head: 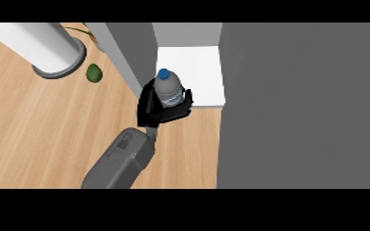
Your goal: Pick up the bottled water, place it into the cabinet and close the cabinet
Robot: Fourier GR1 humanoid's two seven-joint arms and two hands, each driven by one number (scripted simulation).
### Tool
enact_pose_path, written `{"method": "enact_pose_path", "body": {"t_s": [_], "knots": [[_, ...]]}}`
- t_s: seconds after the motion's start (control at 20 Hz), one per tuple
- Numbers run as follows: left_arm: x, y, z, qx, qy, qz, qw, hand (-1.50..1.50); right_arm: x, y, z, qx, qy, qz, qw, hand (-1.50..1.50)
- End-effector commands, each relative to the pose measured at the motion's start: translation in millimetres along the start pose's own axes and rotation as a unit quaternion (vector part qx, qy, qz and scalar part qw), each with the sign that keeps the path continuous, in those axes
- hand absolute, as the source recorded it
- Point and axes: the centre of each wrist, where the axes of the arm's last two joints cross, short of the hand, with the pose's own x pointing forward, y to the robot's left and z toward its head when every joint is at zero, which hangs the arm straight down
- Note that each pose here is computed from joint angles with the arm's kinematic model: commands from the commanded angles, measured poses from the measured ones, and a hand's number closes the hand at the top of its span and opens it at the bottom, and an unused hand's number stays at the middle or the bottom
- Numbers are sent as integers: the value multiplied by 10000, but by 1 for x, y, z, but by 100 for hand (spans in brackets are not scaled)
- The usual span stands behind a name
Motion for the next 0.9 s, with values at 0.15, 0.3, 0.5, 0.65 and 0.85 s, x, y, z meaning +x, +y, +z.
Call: {"method": "enact_pose_path", "body": {"t_s": [0.15, 0.3, 0.5, 0.65, 0.85], "knots": [[31, -40, -52, 76, 34, -677, 9977, 150, 16, -6, -3, -6, -154, -176, 9997, -150], [40, -39, -73, 336, 180, -777, 9962, 150, 9, -1, -3, -47, -213, -114, 9997, -150], [32, -35, -78, 597, 380, -783, 9944, 150, 23, -7, -8, 90, -300, -69, 9995, -150], [29, -28, -89, 610, 447, -1112, 9909, 150, 10, -17, -11, 81, -295, -153, 9994, -150], [28, -27, -98, 646, 329, -2113, 9747, 150, 12, -14, -9, 89, -310, -98, 9994, -150]]}}
